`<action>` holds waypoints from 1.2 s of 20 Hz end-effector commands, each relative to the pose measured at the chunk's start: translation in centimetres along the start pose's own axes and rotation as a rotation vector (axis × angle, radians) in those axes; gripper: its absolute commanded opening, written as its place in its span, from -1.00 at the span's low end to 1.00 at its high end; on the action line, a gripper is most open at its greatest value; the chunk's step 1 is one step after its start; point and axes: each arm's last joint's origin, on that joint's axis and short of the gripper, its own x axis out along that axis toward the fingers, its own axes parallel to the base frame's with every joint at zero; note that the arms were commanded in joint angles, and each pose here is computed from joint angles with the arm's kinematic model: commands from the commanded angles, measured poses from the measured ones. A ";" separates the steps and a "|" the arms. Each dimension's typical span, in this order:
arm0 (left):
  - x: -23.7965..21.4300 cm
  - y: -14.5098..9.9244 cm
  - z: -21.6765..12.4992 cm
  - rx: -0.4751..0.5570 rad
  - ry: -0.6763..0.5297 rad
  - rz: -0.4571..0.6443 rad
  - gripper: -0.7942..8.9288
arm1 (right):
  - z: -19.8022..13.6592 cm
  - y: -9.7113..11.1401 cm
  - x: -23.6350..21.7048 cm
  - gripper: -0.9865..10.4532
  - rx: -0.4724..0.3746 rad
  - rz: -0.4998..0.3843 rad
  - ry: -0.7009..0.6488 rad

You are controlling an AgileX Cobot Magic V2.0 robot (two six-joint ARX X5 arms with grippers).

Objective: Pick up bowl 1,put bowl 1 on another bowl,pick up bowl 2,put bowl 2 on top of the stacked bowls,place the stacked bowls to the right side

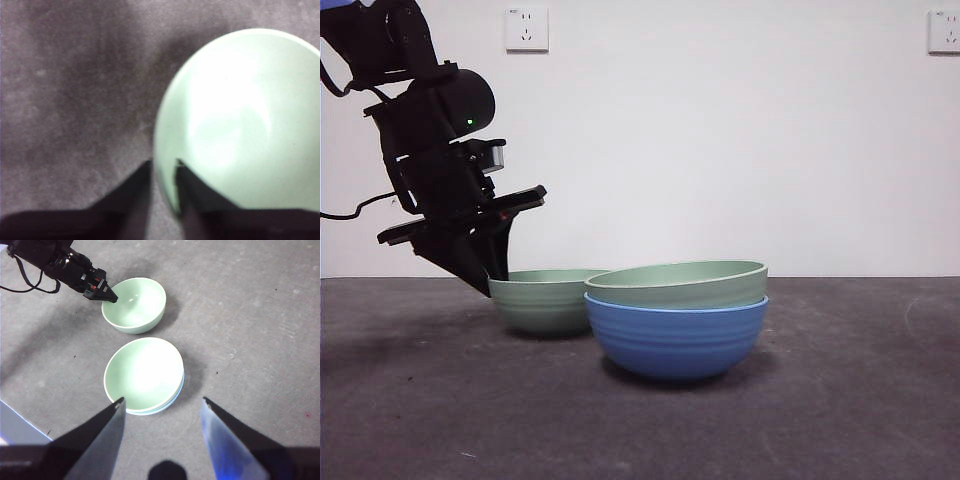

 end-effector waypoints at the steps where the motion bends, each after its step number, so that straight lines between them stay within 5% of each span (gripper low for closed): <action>1: 0.6 0.0 -0.2 -0.002 0.015 0.001 -0.85 | 0.0 0.0 -0.1 -0.39 0.007 -0.003 0.003; 7: -0.7 -0.3 0.2 0.004 -0.015 -0.007 -0.85 | -0.3 0.0 -0.1 -0.39 0.009 -0.004 0.030; 13: -7.2 -2.0 0.4 0.068 -0.120 -0.115 -0.85 | -0.3 0.0 -0.1 -0.39 0.010 -0.004 0.034; 19: -9.9 -8.1 -2.2 0.277 -0.060 -0.234 -0.85 | -0.3 0.0 -0.1 -0.39 0.016 -0.004 0.034; 24: -8.2 -12.7 -3.6 0.413 -0.060 -0.183 -0.85 | -0.3 0.0 -0.1 -0.39 0.018 -0.004 0.036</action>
